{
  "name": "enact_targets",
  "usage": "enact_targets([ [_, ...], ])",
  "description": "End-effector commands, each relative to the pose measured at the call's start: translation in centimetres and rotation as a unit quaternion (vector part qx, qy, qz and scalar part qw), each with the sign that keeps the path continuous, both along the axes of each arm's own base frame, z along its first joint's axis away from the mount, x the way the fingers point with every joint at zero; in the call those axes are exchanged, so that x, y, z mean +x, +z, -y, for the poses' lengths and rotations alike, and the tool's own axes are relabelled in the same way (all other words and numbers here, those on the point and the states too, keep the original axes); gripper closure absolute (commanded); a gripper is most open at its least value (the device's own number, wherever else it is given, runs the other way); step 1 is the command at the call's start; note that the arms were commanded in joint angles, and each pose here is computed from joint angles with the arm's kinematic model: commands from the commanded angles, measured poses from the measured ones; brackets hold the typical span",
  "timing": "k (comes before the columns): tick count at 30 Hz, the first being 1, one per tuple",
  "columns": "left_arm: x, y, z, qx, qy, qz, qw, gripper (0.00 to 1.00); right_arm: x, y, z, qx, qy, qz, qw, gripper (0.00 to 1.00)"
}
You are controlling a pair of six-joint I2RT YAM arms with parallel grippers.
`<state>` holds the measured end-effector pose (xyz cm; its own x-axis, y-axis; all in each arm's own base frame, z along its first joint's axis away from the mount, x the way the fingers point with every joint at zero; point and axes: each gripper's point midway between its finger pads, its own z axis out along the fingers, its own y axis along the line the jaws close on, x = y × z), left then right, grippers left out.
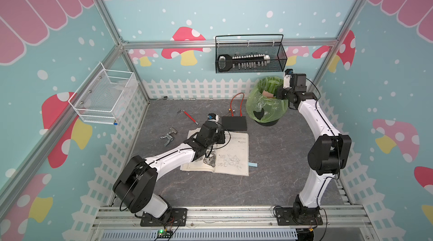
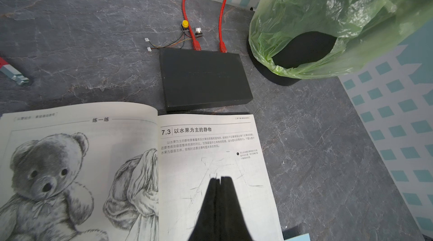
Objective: Peel off the used sticky note
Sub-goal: Place the note in the trash bin, then turn the page of the book at the center of the board.
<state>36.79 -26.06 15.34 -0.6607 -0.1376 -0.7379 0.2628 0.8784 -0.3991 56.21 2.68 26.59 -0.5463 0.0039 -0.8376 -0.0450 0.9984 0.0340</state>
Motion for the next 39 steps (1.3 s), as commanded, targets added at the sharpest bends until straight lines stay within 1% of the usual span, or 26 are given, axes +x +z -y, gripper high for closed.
enact_targets([
  [1, -0.3, 0.9, -0.4, -0.012, 0.003, 0.007, 1.000, 1.00, -0.5, 2.1, -1.1, 0.011, 0.011, 0.016, 1.000, 1.00],
  [3, -0.5, 1.2, -0.6, -0.014, 0.004, 0.010, 1.000, 1.00, -1.6, 4.8, -1.8, 0.017, 0.020, 0.041, 0.999, 1.00],
  [5, -0.6, 1.5, -0.8, -0.015, 0.007, 0.013, 1.000, 1.00, -3.1, 7.7, -2.8, 0.020, 0.033, 0.068, 0.997, 0.93],
  [7, -0.8, 1.4, -1.2, -0.014, 0.013, 0.012, 1.000, 1.00, -5.5, 10.2, -4.1, 0.021, 0.047, 0.091, 0.994, 0.75],
  [9, -1.1, 1.0, -1.8, -0.011, 0.027, 0.007, 1.000, 1.00, -8.0, 11.2, -5.8, 0.023, 0.067, 0.099, 0.993, 0.57],
  [10, -1.2, 0.5, -2.3, -0.009, 0.039, 0.002, 0.999, 1.00, -9.5, 11.1, -7.0, 0.026, 0.080, 0.098, 0.992, 0.51],
  [12, -1.7, -0.8, -3.4, -0.002, 0.061, -0.013, 0.998, 1.00, -12.3, 9.5, -9.2, 0.038, 0.106, 0.080, 0.990, 0.43],
  [14, -2.4, -2.5, -4.3, 0.000, 0.074, -0.036, 0.997, 1.00, -15.1, 6.7, -11.3, 0.061, 0.135, 0.050, 0.988, 0.38],
  [15, -2.8, -3.5, -4.7, 0.001, 0.081, -0.048, 0.996, 1.00, -16.8, 3.9, -12.5, 0.081, 0.154, 0.022, 0.984, 0.36],
  [19, -3.7, -7.0, -5.9, 0.010, 0.101, -0.086, 0.991, 1.00, -22.5, -4.1, -16.2, 0.143, 0.205, -0.064, 0.966, 0.32],
  [22, -4.1, -8.7, -6.5, 0.022, 0.112, -0.101, 0.988, 1.00, -25.6, -8.5, -17.6, 0.162, 0.216, -0.112, 0.956, 0.30],
  [24, -4.1, -9.3, -7.0, 0.029, 0.124, -0.103, 0.986, 1.00, -27.2, -10.6, -18.4, 0.173, 0.221, -0.136, 0.950, 0.28],
  [28, -4.5, -9.8, -7.7, 0.038, 0.134, -0.105, 0.985, 1.00, -29.8, -13.6, -19.7, 0.200, 0.225, -0.167, 0.939, 0.28],
  [32, -4.7, -10.6, -8.0, 0.045, 0.137, -0.112, 0.983, 1.00, -31.6, -16.1, -20.3, 0.215, 0.221, -0.191, 0.932, 0.33],
  [35, -4.8, -11.4, -8.0, 0.050, 0.136, -0.123, 0.982, 1.00, -32.2, -17.4, -20.7, 0.219, 0.218, -0.205, 0.928, 0.35],
  [39, -5.0, -12.4, -7.8, 0.053, 0.132, -0.136, 0.980, 1.00, -32.6, -17.9, -21.8, 0.220, 0.228, -0.213, 0.924, 0.36],
])
